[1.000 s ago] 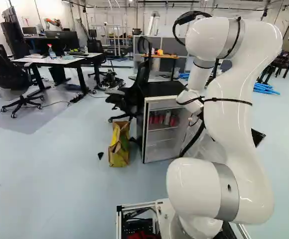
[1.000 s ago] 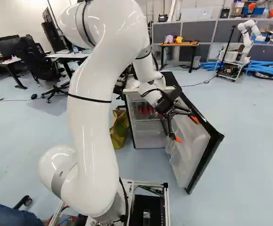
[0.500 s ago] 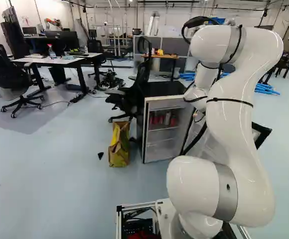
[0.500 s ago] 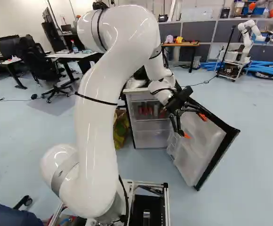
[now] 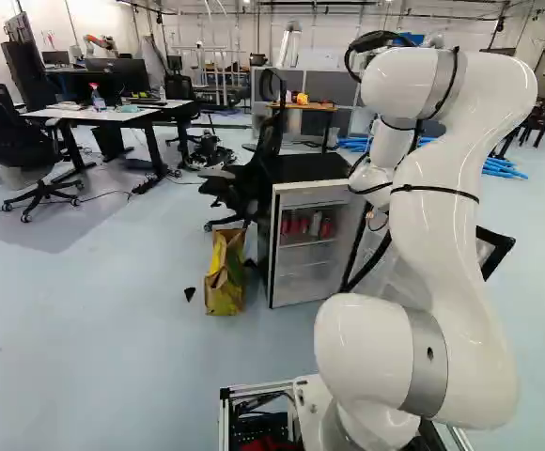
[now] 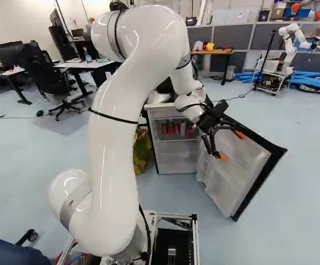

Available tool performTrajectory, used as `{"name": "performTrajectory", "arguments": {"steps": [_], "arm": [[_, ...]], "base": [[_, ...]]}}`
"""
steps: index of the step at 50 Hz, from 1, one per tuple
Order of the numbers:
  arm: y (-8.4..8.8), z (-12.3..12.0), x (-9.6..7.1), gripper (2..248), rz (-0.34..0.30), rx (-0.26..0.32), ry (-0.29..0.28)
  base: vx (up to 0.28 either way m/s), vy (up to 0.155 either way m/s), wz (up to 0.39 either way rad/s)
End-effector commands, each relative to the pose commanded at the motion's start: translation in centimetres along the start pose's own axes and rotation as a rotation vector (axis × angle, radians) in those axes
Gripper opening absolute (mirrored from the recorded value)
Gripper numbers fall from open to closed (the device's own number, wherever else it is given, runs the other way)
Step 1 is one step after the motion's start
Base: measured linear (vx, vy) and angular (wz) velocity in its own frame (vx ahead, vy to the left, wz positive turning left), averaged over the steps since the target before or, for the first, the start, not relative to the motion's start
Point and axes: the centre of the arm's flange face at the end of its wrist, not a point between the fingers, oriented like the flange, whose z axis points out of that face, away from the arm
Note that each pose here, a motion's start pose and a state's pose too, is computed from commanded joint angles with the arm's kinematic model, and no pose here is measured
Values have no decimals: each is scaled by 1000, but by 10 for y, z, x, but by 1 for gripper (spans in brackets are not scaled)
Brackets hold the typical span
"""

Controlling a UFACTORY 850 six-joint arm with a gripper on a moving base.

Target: Grab a drink from the fridge

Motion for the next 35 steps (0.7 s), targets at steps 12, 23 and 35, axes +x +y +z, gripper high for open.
{"name": "performTrajectory", "arguments": {"steps": [12,23,35], "arm": [[15,-5,6,247,-93,103,-10],[30,-12,13,247,-181,201,-24],[47,-19,19,247,-277,310,-43]], "base": [[0,0,0],[0,0,0],[0,0,0]]}}
